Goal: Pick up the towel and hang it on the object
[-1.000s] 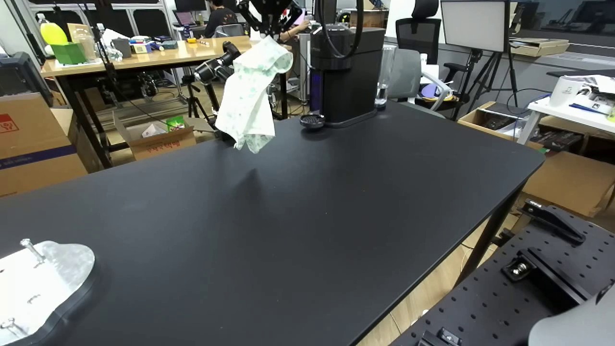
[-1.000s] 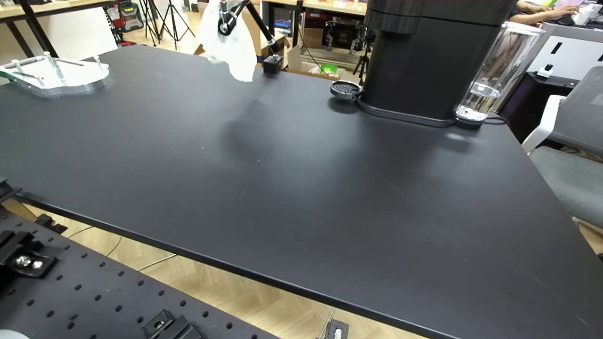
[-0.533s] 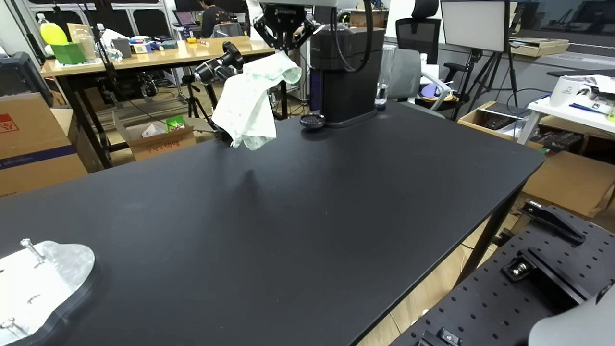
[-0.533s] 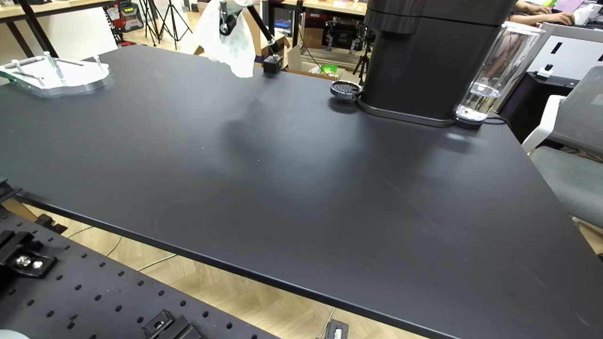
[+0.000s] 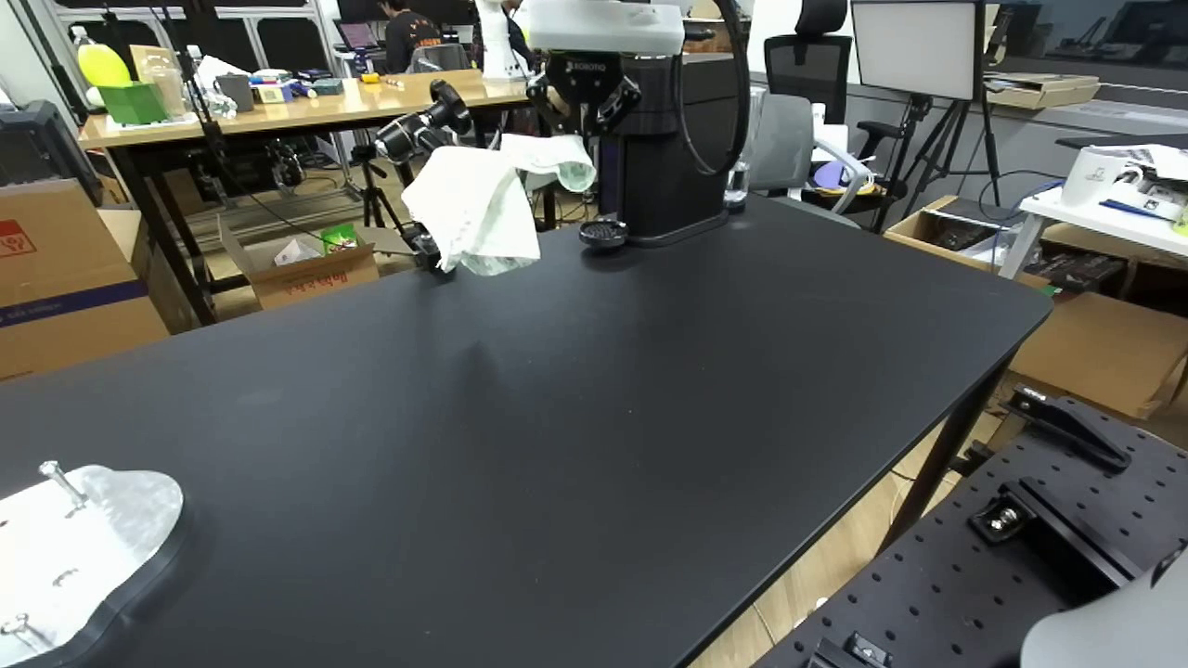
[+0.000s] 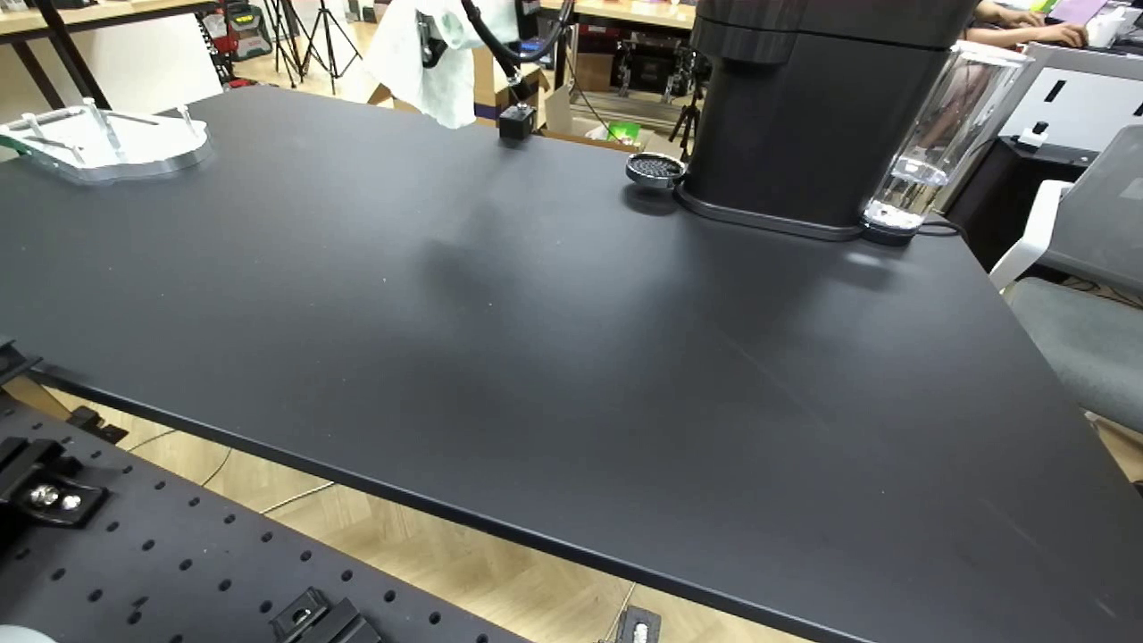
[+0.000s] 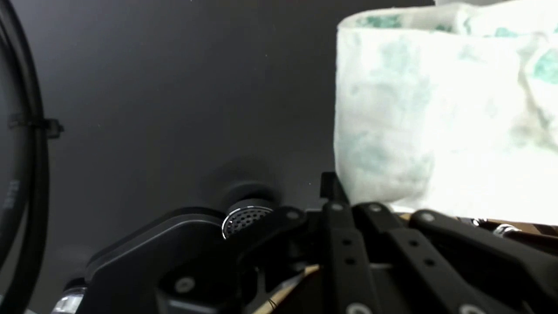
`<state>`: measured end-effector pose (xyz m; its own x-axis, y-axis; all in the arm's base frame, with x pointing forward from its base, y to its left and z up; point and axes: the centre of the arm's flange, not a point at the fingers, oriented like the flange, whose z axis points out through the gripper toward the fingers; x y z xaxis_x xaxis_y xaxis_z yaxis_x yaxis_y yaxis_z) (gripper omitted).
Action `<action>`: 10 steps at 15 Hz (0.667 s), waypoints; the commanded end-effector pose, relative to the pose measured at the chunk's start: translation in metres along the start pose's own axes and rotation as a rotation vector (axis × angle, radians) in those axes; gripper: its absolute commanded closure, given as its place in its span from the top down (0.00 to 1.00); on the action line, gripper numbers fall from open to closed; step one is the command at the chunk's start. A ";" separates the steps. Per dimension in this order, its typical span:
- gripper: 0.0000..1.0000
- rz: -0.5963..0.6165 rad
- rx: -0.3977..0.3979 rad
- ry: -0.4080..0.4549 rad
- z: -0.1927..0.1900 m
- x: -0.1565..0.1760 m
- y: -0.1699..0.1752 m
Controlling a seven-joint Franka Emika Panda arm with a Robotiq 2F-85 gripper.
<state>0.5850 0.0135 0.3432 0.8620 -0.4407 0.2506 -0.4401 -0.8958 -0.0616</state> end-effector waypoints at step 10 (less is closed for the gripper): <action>0.61 0.105 0.028 -0.067 0.014 -0.016 0.022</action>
<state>0.5705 0.0000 0.3141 0.8351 -0.5245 0.1659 -0.5167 -0.8514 -0.0907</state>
